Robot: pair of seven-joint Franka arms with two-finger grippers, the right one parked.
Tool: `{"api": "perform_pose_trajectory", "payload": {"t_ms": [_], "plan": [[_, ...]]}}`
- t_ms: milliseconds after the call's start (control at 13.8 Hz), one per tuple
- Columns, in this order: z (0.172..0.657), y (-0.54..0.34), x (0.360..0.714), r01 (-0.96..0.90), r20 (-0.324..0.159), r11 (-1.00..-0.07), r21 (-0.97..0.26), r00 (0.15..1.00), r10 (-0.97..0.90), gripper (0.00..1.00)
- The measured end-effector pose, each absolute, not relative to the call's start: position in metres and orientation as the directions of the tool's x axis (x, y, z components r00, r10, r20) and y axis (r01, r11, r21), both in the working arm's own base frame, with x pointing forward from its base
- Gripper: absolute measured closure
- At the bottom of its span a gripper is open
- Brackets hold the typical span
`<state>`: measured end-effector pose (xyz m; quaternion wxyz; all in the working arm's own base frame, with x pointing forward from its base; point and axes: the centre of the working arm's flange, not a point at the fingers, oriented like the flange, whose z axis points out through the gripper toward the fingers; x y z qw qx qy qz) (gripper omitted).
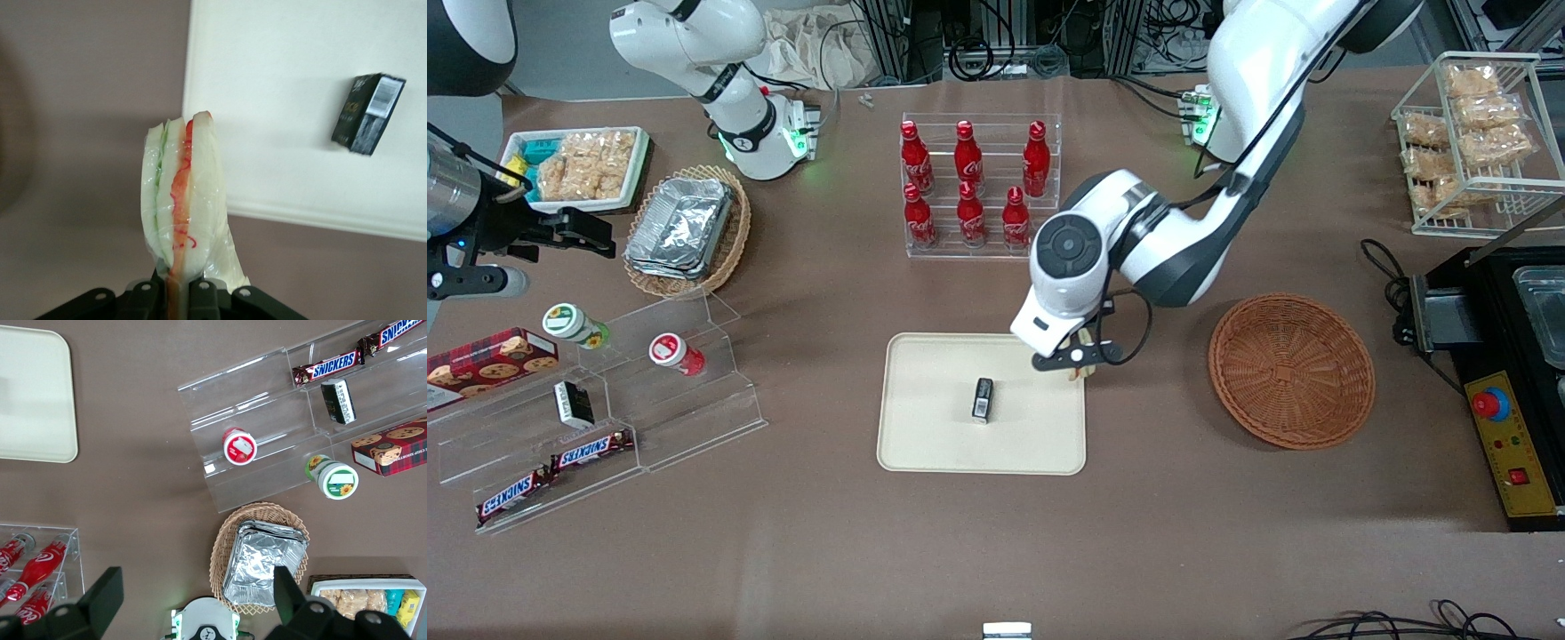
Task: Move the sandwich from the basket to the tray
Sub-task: 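Lower the sandwich onto the tray beside the black box and release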
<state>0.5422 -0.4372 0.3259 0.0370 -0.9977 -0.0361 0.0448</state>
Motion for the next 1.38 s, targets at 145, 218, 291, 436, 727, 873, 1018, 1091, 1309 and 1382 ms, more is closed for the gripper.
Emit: {"api": "perform_pose_trajectory", "payload": {"t_ms": [145,218,291,436,727,873,1018,1091,1309,1382], "plan": [[0.295,-0.445,0.554,0.015,-0.057,-0.999,-0.043,0.998,0.017,0.85],[0.281,-0.445,0.559,-0.023,-0.053,-0.999,-0.028,0.998,-0.022,0.85],[0.269,-0.445,0.563,-0.062,-0.046,-0.998,-0.013,0.997,-0.061,0.85],[0.249,-0.436,0.577,-0.118,-0.013,-0.993,0.002,0.993,-0.118,0.85],[0.233,-0.424,0.594,-0.161,0.028,-0.987,0.019,0.987,-0.161,0.78],[0.237,-0.426,0.596,-0.167,0.042,-0.986,0.022,0.985,-0.166,0.59],[0.244,-0.426,0.599,-0.164,0.054,-0.986,0.025,0.985,-0.163,0.39],[0.252,-0.426,0.602,-0.162,0.059,-0.987,0.023,0.985,-0.16,0.28],[0.291,-0.41,0.61,-0.136,0.056,-0.991,-0.016,0.989,-0.137,0.01],[0.308,-0.398,0.615,-0.118,0.056,-0.993,-0.03,0.991,-0.12,0.0]]}}
